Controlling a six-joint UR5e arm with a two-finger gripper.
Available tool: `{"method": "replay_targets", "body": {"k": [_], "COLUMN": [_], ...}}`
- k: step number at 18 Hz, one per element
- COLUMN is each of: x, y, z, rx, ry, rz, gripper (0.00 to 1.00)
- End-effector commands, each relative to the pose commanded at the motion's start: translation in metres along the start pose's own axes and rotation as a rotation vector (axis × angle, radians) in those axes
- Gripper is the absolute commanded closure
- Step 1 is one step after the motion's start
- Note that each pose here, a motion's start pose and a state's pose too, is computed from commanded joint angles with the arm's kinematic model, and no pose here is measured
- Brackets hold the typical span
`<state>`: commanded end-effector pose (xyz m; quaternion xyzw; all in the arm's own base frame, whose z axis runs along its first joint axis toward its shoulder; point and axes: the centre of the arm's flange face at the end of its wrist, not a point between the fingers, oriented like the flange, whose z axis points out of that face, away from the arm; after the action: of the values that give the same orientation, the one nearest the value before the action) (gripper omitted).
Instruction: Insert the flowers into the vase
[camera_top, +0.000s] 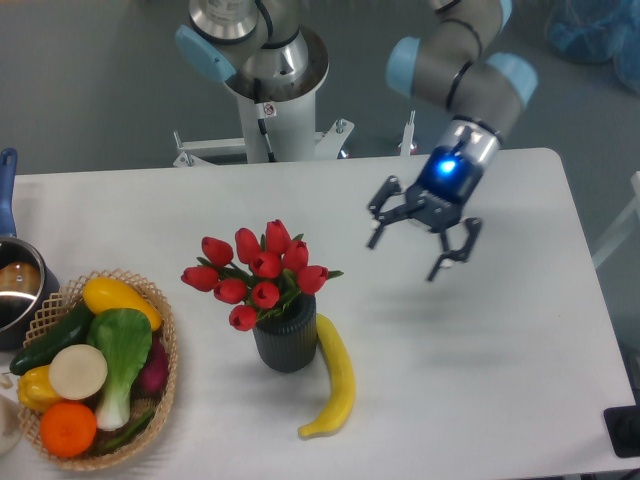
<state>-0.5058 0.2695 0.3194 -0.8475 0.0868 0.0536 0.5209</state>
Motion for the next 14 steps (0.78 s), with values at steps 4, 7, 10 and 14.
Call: {"method": "replay_targets", "body": {"k": [4,7,10,14], "x": [-0.026,-0.038,-0.045,-0.042], "y": [0.012,0.023,0.021,0.005], "z": [-0.056,-0.091,-0.118,-0.152], "rx": [-0.293,-0.523,-0.652,-0.844], "ry": [-0.104,-0.158,-0.187,-0.238], "rz": [0.035,0.045,0.096,0.106], "gripper": [0.00,0.00,0.00,0.00]}}
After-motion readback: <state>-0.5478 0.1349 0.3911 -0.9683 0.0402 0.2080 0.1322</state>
